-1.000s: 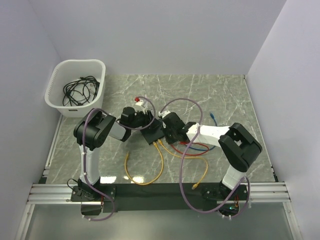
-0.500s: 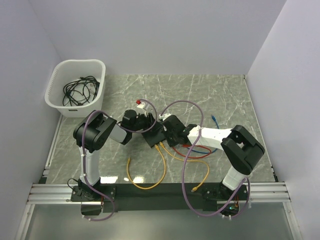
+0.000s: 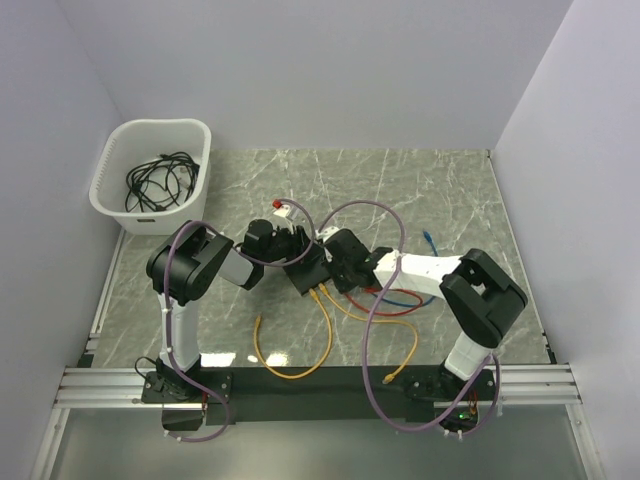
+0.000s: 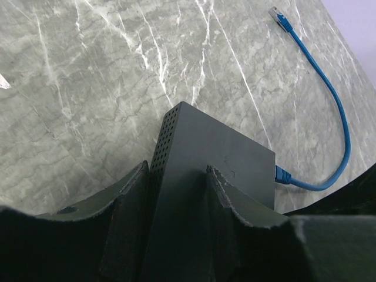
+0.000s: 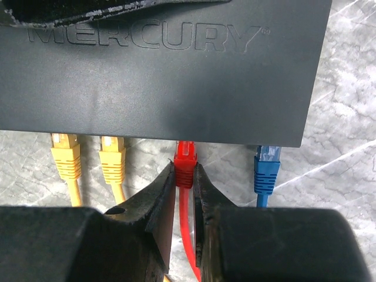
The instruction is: Insert the plug into the switch port
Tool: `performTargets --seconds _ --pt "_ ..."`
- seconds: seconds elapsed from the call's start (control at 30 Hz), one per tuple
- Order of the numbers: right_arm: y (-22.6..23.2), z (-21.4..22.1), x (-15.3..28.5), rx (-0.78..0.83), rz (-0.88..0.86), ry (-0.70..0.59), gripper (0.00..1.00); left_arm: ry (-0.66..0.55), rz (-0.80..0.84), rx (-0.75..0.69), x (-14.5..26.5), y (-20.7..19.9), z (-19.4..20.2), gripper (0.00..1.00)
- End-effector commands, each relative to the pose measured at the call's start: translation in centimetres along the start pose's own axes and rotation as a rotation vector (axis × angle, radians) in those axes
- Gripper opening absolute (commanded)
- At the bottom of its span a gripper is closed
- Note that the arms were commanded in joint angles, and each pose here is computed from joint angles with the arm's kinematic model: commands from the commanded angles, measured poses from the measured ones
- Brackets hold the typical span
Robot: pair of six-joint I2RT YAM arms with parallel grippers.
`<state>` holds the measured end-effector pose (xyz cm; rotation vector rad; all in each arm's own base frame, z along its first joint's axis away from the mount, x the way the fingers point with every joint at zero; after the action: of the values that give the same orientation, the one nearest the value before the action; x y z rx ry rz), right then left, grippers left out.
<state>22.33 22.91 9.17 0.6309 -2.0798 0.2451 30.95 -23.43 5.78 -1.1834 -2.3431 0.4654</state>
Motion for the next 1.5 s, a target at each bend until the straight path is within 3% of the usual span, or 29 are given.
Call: performTargets --seconds 0.0,0.43,0.87,1.2,1.27,1.3,1.33,1.47 --pt "2.8 -12.5 1.1 -0.026 -0.164 -0.585 0.0 0.319 0.242 0.083 0.9 -4.7 6.5 0.45" --pt "1.6 -18.7 1.8 -0.039 -0.183 -0.736 0.0 0.361 0.262 0.081 0.5 -5.2 7.7 0.44" --pt "2.2 -13.7 1.0 -0.086 -0.26 -0.634 0.0 0.4 0.154 0.086 -1.2 -3.7 6.6 0.5" --pt "2.9 -12.7 2.3 -0.082 -0.202 -0.597 0.0 0.321 0.113 0.064 -0.1 -3.1 2.4 0.51" --pt "3.1 -12.6 2.7 -0.077 -0.191 -0.598 0.11 0.303 0.104 0.053 0.1 -3.3 1.5 0.51" --pt "3.1 -12.6 2.9 -0.074 -0.184 -0.6 0.28 0.287 0.1 0.046 0.3 -3.3 0.9 0.51" --pt "3.1 -12.6 3.4 -0.077 -0.169 -0.613 0.35 0.28 0.097 0.044 0.4 -3.4 0.5 0.51" --pt "3.1 -12.3 4.3 -0.062 -0.132 -0.611 0.53 0.255 0.071 0.036 1.0 -3.3 -0.8 0.51"
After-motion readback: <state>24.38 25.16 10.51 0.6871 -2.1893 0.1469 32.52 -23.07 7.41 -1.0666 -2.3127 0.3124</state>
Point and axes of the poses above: each gripper's point midway between its finger pads, its own x axis back along the fingers, its own y axis along the line the jaws close on, z = x × y, the point moved 9 cm from there along x, back along the fingers, and after that the axes turned 4 degrees about -x, right-handed, at the moved point
